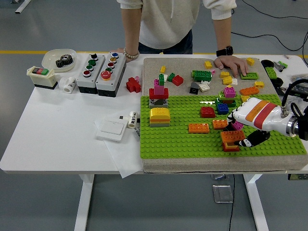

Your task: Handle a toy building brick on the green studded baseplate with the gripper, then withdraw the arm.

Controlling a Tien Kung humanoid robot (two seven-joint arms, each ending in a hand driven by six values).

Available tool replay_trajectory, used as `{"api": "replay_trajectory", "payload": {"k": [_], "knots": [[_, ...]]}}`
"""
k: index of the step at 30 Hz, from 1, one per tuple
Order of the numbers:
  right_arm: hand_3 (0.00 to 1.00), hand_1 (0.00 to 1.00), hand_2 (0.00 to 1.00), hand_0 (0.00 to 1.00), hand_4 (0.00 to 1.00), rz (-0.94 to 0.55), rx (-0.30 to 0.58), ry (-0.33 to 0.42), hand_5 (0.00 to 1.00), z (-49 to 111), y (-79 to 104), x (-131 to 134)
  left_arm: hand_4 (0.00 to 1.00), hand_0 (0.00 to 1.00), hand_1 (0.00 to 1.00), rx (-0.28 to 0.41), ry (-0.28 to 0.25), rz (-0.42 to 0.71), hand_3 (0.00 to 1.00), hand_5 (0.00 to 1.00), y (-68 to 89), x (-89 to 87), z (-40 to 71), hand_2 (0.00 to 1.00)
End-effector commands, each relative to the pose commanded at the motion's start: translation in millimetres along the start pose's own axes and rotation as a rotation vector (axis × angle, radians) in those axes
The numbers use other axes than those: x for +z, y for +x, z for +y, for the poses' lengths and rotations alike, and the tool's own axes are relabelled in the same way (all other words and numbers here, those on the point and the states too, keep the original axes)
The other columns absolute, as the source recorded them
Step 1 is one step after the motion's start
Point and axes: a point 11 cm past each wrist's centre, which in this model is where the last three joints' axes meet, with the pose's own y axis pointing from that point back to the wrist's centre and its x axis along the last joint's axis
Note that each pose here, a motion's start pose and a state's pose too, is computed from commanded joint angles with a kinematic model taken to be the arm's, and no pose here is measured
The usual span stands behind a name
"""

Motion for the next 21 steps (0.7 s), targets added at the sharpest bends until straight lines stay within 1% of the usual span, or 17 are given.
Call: {"api": "replay_trajectory", "payload": {"k": [5, 6, 11, 12, 17, 18, 21], "knots": [[0.601, 0.454, 0.621, 0.272, 0.872, -0.001, -0.001, 0.001, 0.465, 1.4, 0.8, -1, 0.618, 0.422, 0.472, 0.001, -0.001, 0.002, 0.596, 0.760, 0.1, 0.2, 0.0, 0.486], [0.618, 0.462, 0.643, 0.274, 0.909, -0.002, 0.001, 0.001, 0.477, 1.8, 1.3, -1, 0.618, 0.422, 0.470, 0.001, -0.001, 0.002, 0.595, 0.760, 0.1, 0.2, 0.0, 0.486], [0.618, 0.462, 0.643, 0.274, 0.909, -0.035, 0.047, 0.002, 0.477, 5.0, 11.3, -3, 0.618, 0.422, 0.470, 0.002, 0.001, 0.005, 0.595, 0.760, -0.4, -0.5, -0.1, 0.486], [0.627, 0.471, 0.644, 0.295, 0.908, -0.054, 0.068, 0.001, 0.478, 5.8, 14.9, -4, 0.618, 0.422, 0.470, 0.003, 0.001, 0.007, 0.595, 0.760, -0.5, -0.8, -0.2, 0.485], [0.627, 0.471, 0.644, 0.295, 0.908, -0.133, 0.169, -0.011, 0.478, 8.1, 27.7, -7, 0.618, 0.422, 0.470, 0.003, 0.006, 0.007, 0.595, 0.760, -1.7, -2.0, -0.4, 0.485], [0.619, 0.544, 0.662, 0.393, 0.894, -0.156, 0.190, -0.017, 0.483, 8.4, 29.2, -6, 0.618, 0.421, 0.469, 0.003, 0.007, 0.006, 0.595, 0.760, -2.0, -2.3, -0.4, 0.485], [0.619, 0.544, 0.662, 0.393, 0.894, -0.231, 0.246, -0.034, 0.483, 9.2, 32.1, -5, 0.618, 0.421, 0.469, 0.001, 0.010, 0.009, 0.595, 0.760, -3.6, -3.5, -0.6, 0.485]]}}
